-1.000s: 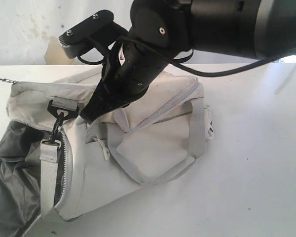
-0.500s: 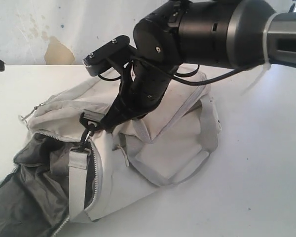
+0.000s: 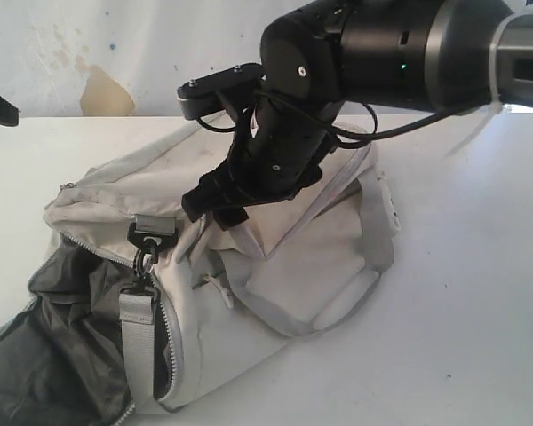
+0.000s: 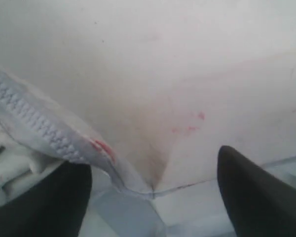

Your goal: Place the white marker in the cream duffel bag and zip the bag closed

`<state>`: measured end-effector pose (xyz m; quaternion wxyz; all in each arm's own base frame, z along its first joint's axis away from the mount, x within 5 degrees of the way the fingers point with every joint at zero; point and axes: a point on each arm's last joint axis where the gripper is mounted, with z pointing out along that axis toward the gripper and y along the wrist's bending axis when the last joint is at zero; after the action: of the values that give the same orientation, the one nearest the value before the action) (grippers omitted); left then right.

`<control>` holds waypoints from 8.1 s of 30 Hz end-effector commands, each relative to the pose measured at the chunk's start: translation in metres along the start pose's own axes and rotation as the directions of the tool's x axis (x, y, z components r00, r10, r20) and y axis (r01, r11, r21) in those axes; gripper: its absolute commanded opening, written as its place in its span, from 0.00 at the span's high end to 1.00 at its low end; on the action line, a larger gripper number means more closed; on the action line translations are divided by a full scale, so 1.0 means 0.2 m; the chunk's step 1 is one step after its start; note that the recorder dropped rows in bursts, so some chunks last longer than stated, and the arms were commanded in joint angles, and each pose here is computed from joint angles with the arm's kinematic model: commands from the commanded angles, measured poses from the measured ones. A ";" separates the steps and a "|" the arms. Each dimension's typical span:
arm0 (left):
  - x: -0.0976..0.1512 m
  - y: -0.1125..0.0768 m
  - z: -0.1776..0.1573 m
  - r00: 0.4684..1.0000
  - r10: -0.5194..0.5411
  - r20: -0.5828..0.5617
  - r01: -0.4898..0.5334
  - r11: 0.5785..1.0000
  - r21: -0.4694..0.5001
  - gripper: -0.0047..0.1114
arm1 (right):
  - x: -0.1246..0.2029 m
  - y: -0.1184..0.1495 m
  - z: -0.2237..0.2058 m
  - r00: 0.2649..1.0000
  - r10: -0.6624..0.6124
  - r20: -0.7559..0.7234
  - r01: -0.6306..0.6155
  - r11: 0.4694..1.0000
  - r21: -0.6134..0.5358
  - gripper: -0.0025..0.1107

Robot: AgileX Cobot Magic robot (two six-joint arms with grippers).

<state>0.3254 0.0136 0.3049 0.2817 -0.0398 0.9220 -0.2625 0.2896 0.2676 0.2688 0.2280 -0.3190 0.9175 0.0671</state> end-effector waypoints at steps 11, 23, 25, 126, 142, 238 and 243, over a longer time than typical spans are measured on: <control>0.08 -0.13 -0.12 0.985 0.157 -0.075 -0.171 0.956 -0.237 0.50 | 0.07 -0.19 -0.18 0.955 0.262 -0.139 -0.242 0.959 0.149 0.59; 0.13 -0.18 -0.14 0.981 0.137 -0.136 -0.171 0.943 -0.285 0.50 | 0.13 -0.54 -0.25 0.902 0.405 -0.148 -0.366 0.901 0.234 0.82; 0.13 -0.18 -0.14 0.981 0.137 -0.136 -0.171 0.943 -0.285 0.50 | 0.15 -0.61 -0.26 0.887 0.435 -0.156 -0.394 0.888 0.239 0.87; 0.82 -0.60 -1.28 0.726 0.541 0.424 -0.346 0.821 -0.454 0.96 | 1.13 -0.34 -1.70 0.705 0.154 0.692 -0.512 0.785 0.348 0.98; 1.40 -0.61 -1.57 0.507 0.598 0.621 -0.344 0.801 -0.490 0.96 | 1.65 0.07 -1.86 0.556 -0.006 0.831 -0.540 0.758 0.367 0.98; 1.39 0.10 -0.34 0.493 0.579 0.650 -0.264 0.811 -0.522 0.96 | 1.70 -0.33 -0.51 0.489 0.021 0.872 -0.546 0.787 0.288 0.98; 1.39 0.10 -0.34 0.493 0.579 0.650 -0.264 0.811 -0.522 0.96 | 1.70 -0.33 -0.51 0.489 0.021 0.872 -0.546 0.787 0.288 0.98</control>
<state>0.0564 0.0000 0.2040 0.6959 0.0344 0.7164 0.0362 0.0565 0.0000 0.2059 0.7022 -0.0064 0.7119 -0.0045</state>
